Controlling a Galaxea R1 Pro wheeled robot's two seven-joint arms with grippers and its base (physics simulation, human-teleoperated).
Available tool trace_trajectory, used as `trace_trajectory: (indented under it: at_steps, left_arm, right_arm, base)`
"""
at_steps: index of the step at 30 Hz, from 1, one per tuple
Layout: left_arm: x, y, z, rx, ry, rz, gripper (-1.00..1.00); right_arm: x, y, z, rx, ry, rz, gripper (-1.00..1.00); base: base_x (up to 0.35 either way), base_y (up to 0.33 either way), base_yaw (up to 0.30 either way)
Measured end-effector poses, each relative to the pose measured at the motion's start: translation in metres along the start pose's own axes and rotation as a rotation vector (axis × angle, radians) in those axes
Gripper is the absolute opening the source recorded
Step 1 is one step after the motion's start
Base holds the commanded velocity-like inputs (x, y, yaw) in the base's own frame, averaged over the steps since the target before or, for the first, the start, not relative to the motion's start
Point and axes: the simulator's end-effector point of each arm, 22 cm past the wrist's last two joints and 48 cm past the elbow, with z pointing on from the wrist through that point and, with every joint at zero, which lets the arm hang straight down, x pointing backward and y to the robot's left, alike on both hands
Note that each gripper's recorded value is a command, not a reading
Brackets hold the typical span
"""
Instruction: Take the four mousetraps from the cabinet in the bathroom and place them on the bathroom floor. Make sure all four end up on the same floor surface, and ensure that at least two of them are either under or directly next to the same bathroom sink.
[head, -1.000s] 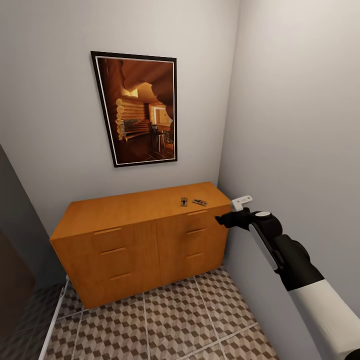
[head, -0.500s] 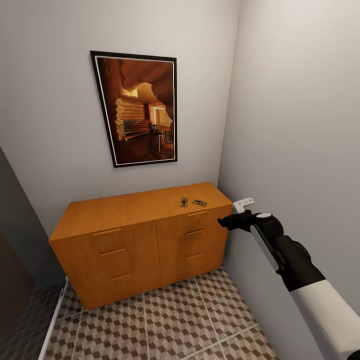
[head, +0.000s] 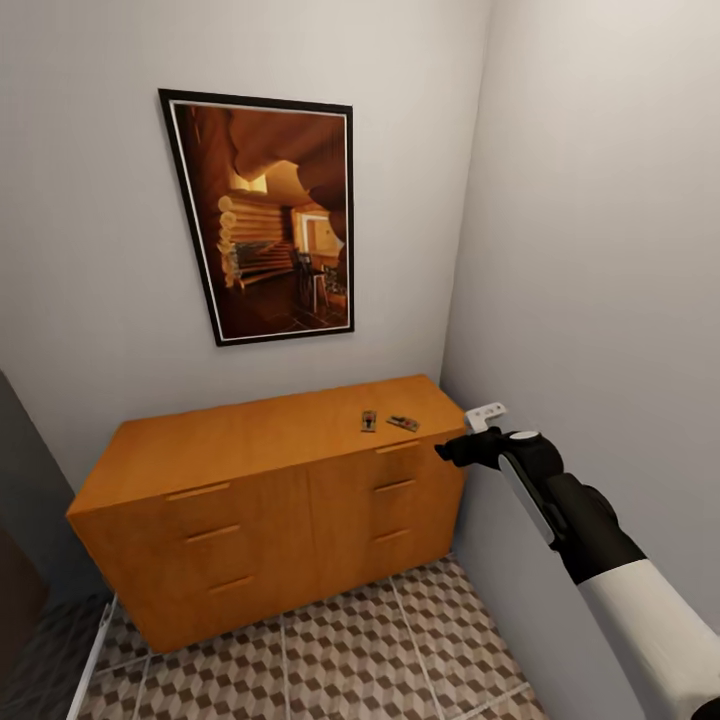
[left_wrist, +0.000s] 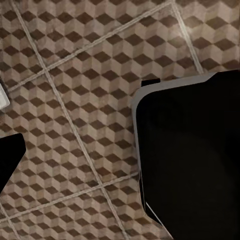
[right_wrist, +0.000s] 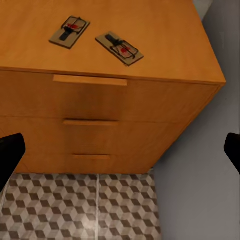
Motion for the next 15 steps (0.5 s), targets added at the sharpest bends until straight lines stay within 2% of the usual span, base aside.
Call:
trace_trajectory:
  at_steps: [15]
  left_arm:
    - [0.01, -0.001, -0.002, 0.004, 0.013, 0.002, 1.0]
  right_arm:
    - [0.013, 0.005, 0.007, -0.007, 0.033, -0.006, 1.0]
  base:
    - [0.341, -0.008, 0.0]
